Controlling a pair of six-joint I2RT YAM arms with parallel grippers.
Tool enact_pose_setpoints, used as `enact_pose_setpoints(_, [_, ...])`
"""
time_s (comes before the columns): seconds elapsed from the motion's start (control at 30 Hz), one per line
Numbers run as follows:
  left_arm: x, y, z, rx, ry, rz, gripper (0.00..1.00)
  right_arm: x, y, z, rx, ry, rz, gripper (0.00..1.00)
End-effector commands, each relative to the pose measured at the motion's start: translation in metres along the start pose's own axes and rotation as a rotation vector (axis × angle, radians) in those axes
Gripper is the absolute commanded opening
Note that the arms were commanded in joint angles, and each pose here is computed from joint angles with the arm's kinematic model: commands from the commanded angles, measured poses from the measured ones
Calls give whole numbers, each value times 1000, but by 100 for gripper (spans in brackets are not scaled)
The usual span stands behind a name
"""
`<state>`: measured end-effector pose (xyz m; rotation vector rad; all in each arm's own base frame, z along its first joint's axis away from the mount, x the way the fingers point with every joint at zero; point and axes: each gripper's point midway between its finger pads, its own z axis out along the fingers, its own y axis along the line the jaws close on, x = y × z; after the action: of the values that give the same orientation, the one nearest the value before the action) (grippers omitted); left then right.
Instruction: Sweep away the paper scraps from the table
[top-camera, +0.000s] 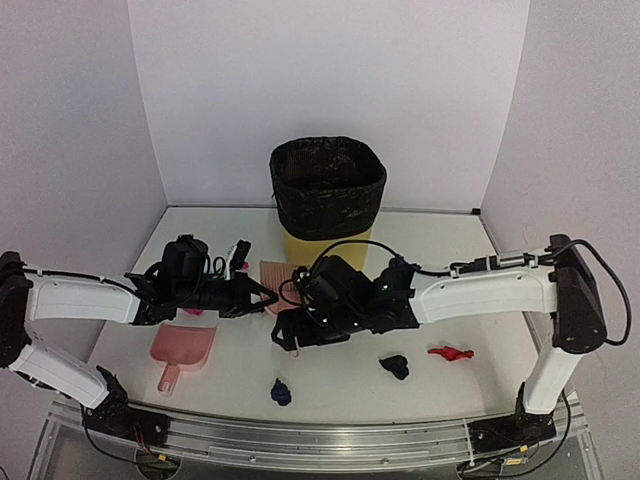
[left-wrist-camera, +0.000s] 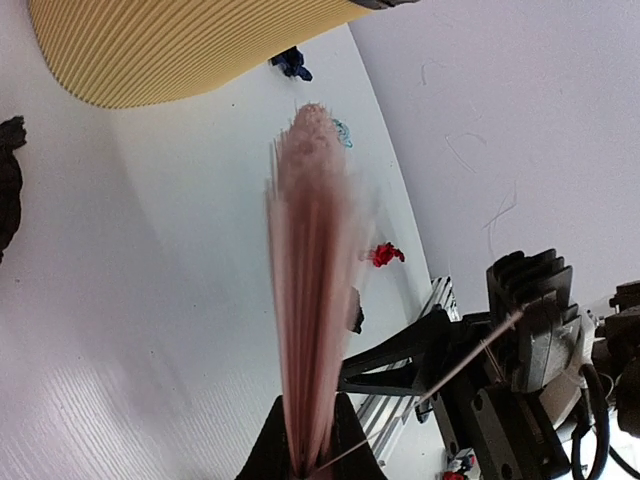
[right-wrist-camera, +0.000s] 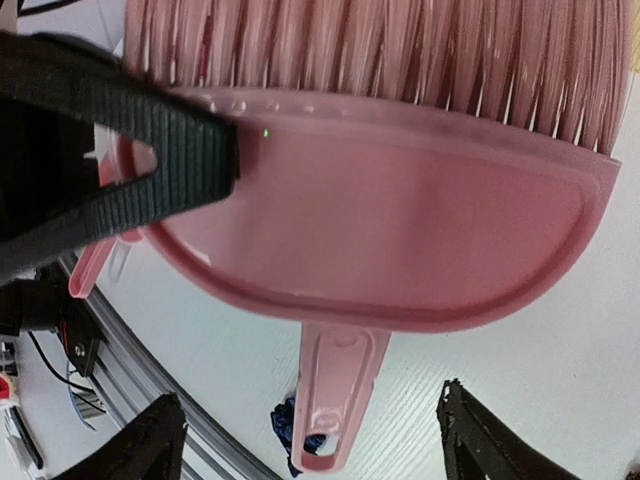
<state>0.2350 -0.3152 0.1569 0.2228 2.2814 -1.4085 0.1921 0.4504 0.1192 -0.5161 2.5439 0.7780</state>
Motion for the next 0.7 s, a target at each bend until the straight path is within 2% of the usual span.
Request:
enact_pose_setpoints(0.0, [-8, -49, -14, 127, 47, 238, 0, -6, -3, -49, -95, -22, -68, 92])
enact_pose_setpoints(0.17, [8, -92, -23, 352, 177, 324, 0, 2, -15, -77, -198, 21, -89, 91])
enact_pose_setpoints(0.33, [16, -122, -36, 501, 267, 360, 0, -3, -5, -101, -284, -13, -139, 90])
enact_pose_setpoints(0.67, [19, -133, -38, 561, 342, 337, 0, -27, 45, -128, -559, -128, -168, 76])
